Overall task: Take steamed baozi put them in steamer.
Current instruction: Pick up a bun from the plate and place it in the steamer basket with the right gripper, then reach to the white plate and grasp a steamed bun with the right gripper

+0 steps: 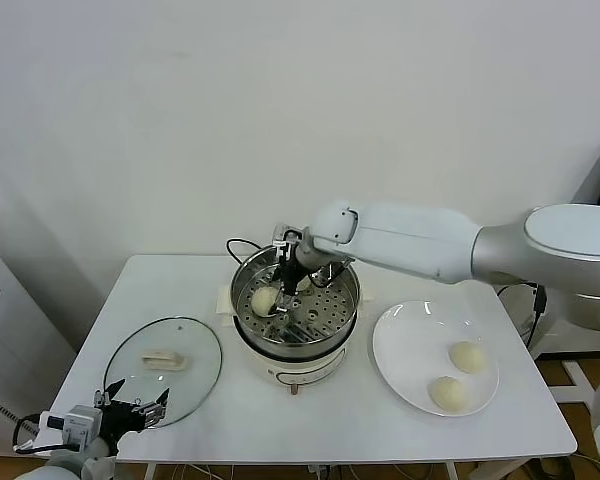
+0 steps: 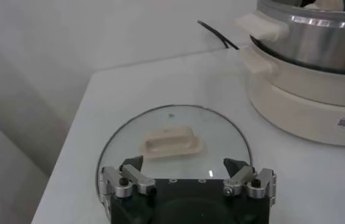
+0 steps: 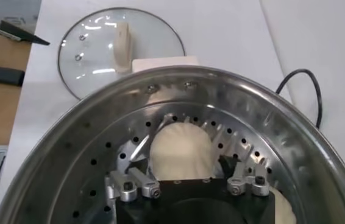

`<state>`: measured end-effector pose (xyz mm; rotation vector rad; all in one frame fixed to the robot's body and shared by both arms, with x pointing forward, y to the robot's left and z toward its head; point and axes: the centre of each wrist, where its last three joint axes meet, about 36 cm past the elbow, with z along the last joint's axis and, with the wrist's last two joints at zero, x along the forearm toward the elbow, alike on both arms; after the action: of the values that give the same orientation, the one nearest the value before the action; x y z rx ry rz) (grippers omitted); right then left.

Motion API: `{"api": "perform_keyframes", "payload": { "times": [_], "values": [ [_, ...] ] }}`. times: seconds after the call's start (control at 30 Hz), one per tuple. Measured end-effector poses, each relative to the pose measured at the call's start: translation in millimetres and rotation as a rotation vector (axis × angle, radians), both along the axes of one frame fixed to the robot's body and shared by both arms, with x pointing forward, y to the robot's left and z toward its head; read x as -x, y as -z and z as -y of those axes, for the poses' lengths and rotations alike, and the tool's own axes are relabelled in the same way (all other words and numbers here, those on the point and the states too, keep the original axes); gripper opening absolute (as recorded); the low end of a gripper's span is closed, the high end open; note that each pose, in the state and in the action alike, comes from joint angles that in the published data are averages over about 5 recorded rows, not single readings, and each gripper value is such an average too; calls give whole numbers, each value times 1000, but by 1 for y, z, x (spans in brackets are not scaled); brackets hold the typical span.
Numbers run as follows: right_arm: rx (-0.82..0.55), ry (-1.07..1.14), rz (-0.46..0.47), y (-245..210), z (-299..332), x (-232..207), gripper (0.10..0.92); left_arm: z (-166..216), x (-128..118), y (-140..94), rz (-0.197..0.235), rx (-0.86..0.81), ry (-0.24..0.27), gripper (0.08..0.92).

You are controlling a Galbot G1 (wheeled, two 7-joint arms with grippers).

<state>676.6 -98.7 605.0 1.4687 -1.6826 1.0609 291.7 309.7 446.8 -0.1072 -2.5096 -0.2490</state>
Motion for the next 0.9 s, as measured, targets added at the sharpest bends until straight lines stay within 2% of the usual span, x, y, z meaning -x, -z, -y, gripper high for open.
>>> {"api": "perform_keyframes", "payload": {
  "times": [0.23,0.4,0.67,0.9],
  "values": [
    [41,-6,10,-56,77,-4,823,2,0,-4,8,9,-1,823],
    [102,-19,-13,-73,143,9,823,2,1,-6,12,9,-1,823],
    [178,-59,-71,-55,233,42,823,4,0,-10,21,10,1,823],
    [215,-121,-118,-14,271,61,823,5,1,-11,21,12,2,823]
  ]
}}
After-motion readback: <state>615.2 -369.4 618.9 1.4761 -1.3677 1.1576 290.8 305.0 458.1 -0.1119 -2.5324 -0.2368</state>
